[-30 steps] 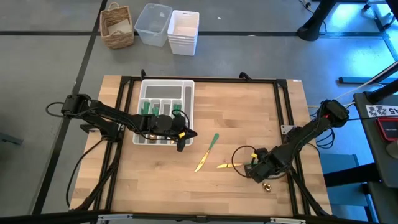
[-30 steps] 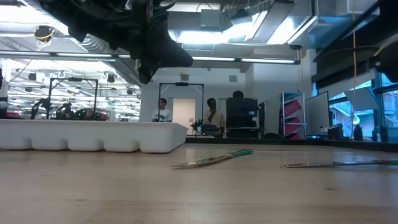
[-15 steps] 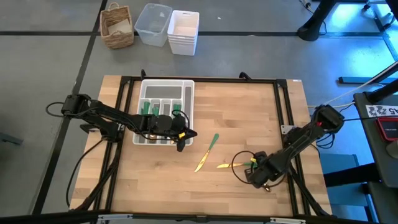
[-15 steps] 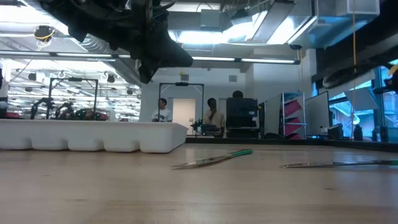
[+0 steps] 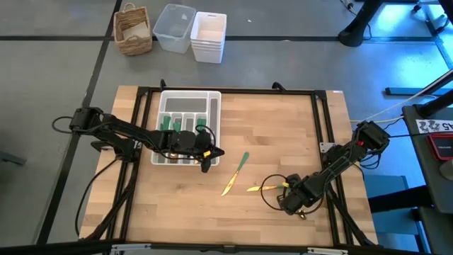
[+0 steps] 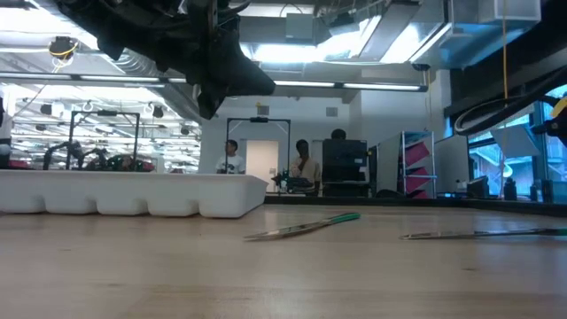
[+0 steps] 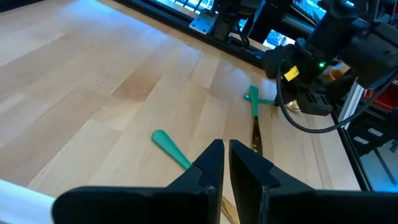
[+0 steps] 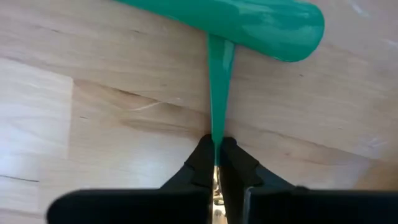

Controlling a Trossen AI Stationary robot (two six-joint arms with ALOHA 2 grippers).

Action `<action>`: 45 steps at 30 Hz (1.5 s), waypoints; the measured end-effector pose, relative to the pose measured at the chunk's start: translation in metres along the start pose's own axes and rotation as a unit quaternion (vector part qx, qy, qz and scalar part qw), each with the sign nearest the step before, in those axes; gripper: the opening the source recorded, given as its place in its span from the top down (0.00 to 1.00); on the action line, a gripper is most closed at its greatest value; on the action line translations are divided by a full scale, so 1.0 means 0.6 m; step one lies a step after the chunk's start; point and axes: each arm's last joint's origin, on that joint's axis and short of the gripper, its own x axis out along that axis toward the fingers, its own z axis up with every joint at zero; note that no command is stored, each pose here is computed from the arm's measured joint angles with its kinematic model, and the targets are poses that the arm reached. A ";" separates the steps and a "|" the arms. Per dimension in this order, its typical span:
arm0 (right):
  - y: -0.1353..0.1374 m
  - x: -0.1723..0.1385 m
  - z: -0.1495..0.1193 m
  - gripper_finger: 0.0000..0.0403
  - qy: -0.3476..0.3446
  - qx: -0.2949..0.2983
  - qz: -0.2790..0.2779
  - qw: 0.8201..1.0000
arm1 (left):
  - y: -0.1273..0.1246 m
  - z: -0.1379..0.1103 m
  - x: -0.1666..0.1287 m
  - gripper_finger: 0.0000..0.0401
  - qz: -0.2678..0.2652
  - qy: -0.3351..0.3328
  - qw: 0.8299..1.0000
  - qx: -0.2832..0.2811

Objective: Sort silverware
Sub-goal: Put the green spoon into the white silverware tray

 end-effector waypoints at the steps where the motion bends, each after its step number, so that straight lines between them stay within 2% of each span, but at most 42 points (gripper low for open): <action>1: 0.000 -0.001 0.000 0.97 0.000 0.000 0.001 1.000 | 0.001 0.001 -0.001 0.96 0.000 -0.001 1.000 -0.001; 6: 0.010 -0.013 -0.009 0.97 0.022 -0.004 0.014 1.000 | 0.003 0.015 -0.011 0.96 -0.001 -0.019 1.000 -0.023; 9: 0.029 -0.037 -0.024 0.98 0.057 -0.018 0.065 0.996 | 0.003 0.029 -0.024 0.96 -0.004 -0.036 0.999 -0.023; 15: 0.047 -0.071 -0.033 0.99 0.078 -0.025 0.117 0.990 | 0.003 0.060 -0.060 0.96 -0.012 -0.074 0.997 -0.030; 19: 0.066 -0.089 -0.036 0.99 0.087 -0.029 0.161 0.983 | 0.001 0.078 -0.090 0.96 -0.021 -0.098 0.994 -0.035; 22: 0.085 -0.100 -0.035 0.99 0.096 -0.049 0.214 0.971 | -0.003 0.090 -0.113 0.96 -0.030 -0.117 0.992 -0.037; 28: 0.105 -0.113 -0.017 0.99 0.109 -0.052 0.261 0.958 | -0.007 0.107 -0.152 0.96 -0.045 -0.147 0.987 -0.040; 32: 0.129 -0.129 0.008 0.99 0.081 -0.062 0.334 0.937 | -0.010 0.114 -0.172 0.96 -0.056 -0.164 0.984 -0.042; 37: 0.162 -0.161 0.069 0.99 -0.009 -0.051 0.439 0.897 | -0.016 0.114 -0.185 0.96 -0.067 -0.167 0.983 -0.040; 42: 0.183 -0.181 0.153 0.99 -0.103 -0.046 0.489 0.865 | -0.017 0.108 -0.182 0.96 -0.063 -0.149 0.986 -0.041; 45: 0.197 -0.186 0.203 0.99 -0.147 -0.047 0.518 0.842 | -0.012 0.098 -0.179 0.96 -0.048 -0.117 0.991 -0.039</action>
